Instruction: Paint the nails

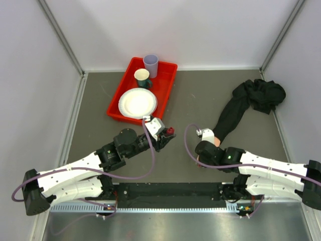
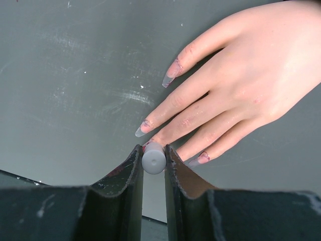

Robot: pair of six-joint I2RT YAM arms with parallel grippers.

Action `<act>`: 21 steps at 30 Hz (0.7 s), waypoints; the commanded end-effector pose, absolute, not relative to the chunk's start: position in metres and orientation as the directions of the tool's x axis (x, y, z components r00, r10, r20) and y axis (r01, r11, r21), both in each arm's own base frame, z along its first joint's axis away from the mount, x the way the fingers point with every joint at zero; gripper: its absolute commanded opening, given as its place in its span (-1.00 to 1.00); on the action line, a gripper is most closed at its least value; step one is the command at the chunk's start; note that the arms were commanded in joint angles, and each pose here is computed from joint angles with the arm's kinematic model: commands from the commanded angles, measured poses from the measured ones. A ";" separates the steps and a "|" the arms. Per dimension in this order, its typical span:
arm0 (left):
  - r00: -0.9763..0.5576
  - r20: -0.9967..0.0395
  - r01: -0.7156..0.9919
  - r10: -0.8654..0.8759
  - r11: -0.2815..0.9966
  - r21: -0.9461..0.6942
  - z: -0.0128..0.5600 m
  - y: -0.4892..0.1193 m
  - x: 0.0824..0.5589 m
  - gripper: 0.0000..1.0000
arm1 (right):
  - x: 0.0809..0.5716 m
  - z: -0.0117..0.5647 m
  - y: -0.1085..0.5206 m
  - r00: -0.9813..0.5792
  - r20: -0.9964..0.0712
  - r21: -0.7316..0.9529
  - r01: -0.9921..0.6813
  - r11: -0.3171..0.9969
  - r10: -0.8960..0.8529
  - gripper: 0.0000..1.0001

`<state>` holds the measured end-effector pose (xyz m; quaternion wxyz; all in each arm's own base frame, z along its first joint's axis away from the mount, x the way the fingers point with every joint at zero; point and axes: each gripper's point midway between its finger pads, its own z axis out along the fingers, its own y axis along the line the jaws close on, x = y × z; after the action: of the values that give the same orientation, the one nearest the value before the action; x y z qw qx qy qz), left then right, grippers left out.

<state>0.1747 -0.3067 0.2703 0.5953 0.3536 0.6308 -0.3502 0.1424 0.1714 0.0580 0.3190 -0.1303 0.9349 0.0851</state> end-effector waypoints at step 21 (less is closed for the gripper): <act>0.018 -0.999 0.872 -0.045 0.490 -0.006 0.306 -0.308 0.172 -1.00 | 0.148 0.072 0.178 -0.726 -0.670 0.110 -0.307 0.945 -0.158 -1.00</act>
<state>0.1746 -0.3066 0.2696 0.5945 0.3540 0.6316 -0.3497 0.1438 0.1721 0.0634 0.3280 -0.1276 0.9314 0.0932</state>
